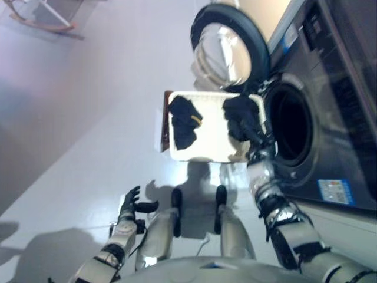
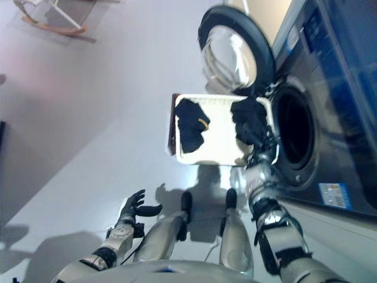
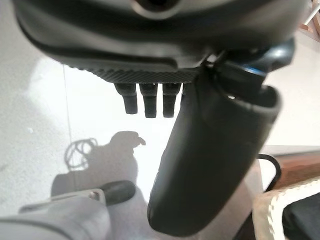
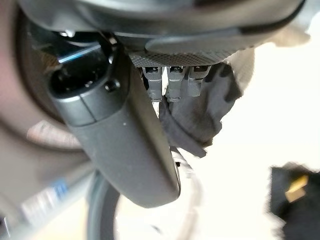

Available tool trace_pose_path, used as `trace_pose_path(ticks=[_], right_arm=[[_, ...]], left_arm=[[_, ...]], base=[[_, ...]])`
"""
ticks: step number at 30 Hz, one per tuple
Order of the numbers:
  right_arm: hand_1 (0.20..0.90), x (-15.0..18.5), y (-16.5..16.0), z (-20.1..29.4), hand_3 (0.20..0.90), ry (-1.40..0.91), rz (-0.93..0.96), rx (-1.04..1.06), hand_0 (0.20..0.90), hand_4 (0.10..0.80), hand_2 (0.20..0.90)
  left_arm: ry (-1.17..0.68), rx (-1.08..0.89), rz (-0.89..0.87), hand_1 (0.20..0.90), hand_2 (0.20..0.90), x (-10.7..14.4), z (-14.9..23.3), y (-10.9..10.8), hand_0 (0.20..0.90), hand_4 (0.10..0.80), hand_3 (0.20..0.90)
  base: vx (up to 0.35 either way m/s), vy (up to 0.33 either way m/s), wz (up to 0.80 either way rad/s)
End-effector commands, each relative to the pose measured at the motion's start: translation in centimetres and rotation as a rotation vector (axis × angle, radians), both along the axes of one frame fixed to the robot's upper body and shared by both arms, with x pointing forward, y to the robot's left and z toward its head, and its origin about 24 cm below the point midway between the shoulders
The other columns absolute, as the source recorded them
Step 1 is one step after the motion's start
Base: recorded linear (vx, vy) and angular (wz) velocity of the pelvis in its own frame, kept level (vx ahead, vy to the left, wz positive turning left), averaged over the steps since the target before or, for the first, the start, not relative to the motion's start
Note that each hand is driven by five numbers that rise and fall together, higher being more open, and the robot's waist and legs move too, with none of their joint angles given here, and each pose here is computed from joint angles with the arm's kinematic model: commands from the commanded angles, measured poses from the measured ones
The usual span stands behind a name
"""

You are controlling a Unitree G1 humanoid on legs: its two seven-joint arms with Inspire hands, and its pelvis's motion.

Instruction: Pick up the clothes and place them into the washing machine

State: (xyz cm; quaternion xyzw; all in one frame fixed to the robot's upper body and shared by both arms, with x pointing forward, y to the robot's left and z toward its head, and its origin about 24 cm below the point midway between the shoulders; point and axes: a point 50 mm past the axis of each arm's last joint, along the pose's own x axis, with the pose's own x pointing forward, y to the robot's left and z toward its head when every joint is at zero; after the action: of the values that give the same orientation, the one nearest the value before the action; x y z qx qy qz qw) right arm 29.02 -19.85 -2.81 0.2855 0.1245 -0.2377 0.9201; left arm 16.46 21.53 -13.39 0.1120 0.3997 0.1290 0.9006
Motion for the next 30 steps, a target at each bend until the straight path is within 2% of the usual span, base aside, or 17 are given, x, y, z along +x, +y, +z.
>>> trace_pose_path(ticks=[1, 8, 9, 13, 17, 18, 22, 30], right_arm=[[0.900, -0.3, 0.2, 1.9, 0.900, -0.155, 0.142, -0.057, 0.900, 0.800, 0.900], [0.900, -4.3, 0.9, -1.6, 0.900, -0.068, 0.152, 0.065, 0.900, 0.800, 0.900], [0.900, -5.0, 0.5, -2.0, 0.900, -0.039, 0.174, 0.027, 0.900, 0.800, 0.900], [0.900, -5.3, 0.3, -2.3, 0.900, 0.005, 0.222, -0.069, 0.900, 0.800, 0.900], [0.900, -5.1, 0.0, -2.4, 0.900, 0.050, 0.266, -0.181, 0.900, 0.800, 0.900], [0.900, -4.6, -0.3, -2.4, 0.900, 0.092, 0.305, -0.285, 0.900, 0.800, 0.900], [0.900, -3.1, -0.3, -2.0, 0.900, 0.129, 0.372, -0.428, 0.900, 0.800, 0.900], [0.900, 1.0, 0.3, 0.6, 0.900, 0.106, 0.395, -0.608, 0.900, 0.800, 0.900]], left_arm=[[0.087, 0.039, 0.014, 0.900, 0.900, -3.1, -1.0, 1.4, 0.900, 0.800, 0.900], [0.209, 0.030, 0.029, 0.900, 0.900, -6.7, -2.2, 1.6, 0.900, 0.800, 0.900], [0.244, 0.036, 0.019, 0.900, 0.900, -7.6, -2.4, 1.7, 0.900, 0.800, 0.900], [0.282, 0.056, 0.020, 0.900, 0.900, -8.9, -2.5, 2.3, 0.900, 0.800, 0.900], [0.284, 0.075, 0.010, 0.900, 0.900, -9.0, -2.4, 2.7, 0.900, 0.800, 0.900], [0.274, 0.089, 0.000, 0.900, 0.900, -8.7, -2.3, 3.0, 0.900, 0.800, 0.900], [0.248, 0.109, -0.020, 0.900, 0.900, -8.0, -1.9, 3.4, 0.900, 0.800, 0.900], [0.174, 0.146, -0.041, 0.900, 0.900, -5.9, -1.1, 4.1, 0.900, 0.800, 0.900]], base=[[0.078, -0.026, -0.05], [0.099, -0.023, -0.06], [0.105, 0.002, 0.02], [0.074, -0.001, 0.05], [0.040, -0.003, 0.01], [0.018, 0.002, 0.04], [0.015, 0.001, 0.15], [-0.065, -0.008, 0.25]])
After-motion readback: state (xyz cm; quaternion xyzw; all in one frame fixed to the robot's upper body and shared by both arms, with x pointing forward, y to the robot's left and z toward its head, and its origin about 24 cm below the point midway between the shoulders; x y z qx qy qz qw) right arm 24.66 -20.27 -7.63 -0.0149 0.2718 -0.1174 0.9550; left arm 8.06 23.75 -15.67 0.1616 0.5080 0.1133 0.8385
